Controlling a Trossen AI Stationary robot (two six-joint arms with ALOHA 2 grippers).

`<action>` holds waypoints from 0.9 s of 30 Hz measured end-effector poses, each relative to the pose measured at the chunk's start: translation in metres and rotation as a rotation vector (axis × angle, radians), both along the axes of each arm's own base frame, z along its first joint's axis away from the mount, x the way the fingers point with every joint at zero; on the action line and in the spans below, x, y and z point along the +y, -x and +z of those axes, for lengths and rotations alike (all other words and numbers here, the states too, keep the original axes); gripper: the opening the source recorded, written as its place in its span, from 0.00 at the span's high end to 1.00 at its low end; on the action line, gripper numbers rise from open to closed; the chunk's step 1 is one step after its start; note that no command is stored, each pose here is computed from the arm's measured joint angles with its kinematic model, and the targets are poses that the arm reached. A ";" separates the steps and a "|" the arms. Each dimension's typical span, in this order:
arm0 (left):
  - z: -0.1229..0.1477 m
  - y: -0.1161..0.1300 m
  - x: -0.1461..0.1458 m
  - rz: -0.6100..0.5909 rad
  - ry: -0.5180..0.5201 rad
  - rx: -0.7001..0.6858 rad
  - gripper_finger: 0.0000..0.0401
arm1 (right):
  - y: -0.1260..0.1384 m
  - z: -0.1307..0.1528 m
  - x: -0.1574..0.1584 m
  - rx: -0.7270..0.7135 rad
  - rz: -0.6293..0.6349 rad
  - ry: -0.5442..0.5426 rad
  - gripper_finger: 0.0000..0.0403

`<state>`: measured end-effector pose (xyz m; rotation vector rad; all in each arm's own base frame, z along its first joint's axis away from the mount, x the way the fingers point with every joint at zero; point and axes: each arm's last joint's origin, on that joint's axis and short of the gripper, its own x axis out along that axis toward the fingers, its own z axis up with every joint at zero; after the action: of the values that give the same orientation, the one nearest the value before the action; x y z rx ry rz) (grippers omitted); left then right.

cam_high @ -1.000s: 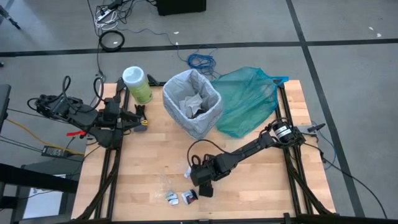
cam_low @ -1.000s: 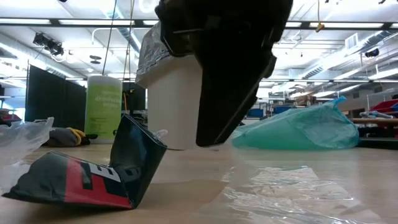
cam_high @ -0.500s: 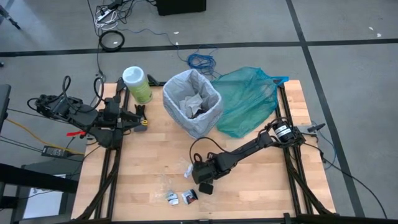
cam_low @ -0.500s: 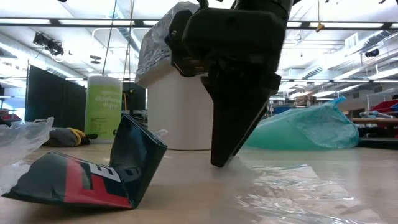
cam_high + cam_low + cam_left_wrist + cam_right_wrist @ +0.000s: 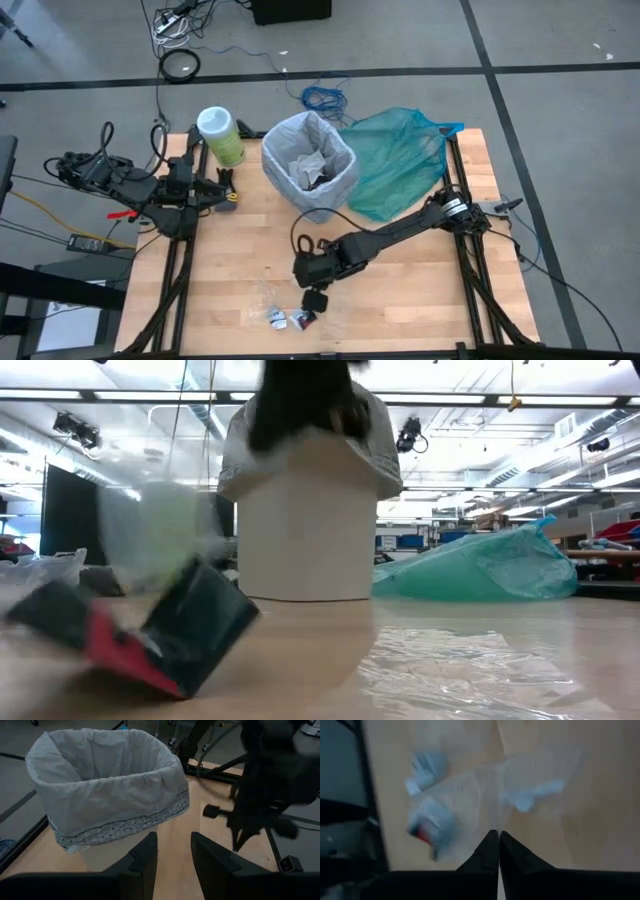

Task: Place trash/remove bag and relplace
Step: Put the transparent plastic into the trash bin

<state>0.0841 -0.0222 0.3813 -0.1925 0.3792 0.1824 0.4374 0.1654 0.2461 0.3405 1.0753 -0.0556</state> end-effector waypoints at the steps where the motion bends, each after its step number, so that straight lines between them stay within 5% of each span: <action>1: 0.000 0.000 0.000 -0.001 -0.002 0.000 0.68 | 0.000 0.012 0.001 -0.019 0.002 0.009 1.00; 9: 0.000 0.000 0.000 -0.001 -0.003 0.000 0.68 | 0.011 0.112 -0.004 -0.237 0.022 0.137 1.00; 16: 0.000 0.000 0.000 -0.001 -0.003 -0.002 0.68 | 0.050 0.176 -0.068 -0.387 -0.248 0.374 1.00; 22: 0.000 -0.002 -0.001 0.002 -0.007 0.000 0.68 | 0.061 0.199 -0.132 -0.402 -0.400 0.495 1.00; 27: 0.000 -0.003 -0.001 0.015 0.005 -0.001 0.68 | 0.061 0.190 -0.181 -0.280 -0.398 0.446 1.00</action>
<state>0.0874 -0.0234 0.3813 -0.2001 0.3774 0.1962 0.3767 -0.0157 0.4359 0.1469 0.6799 -0.5781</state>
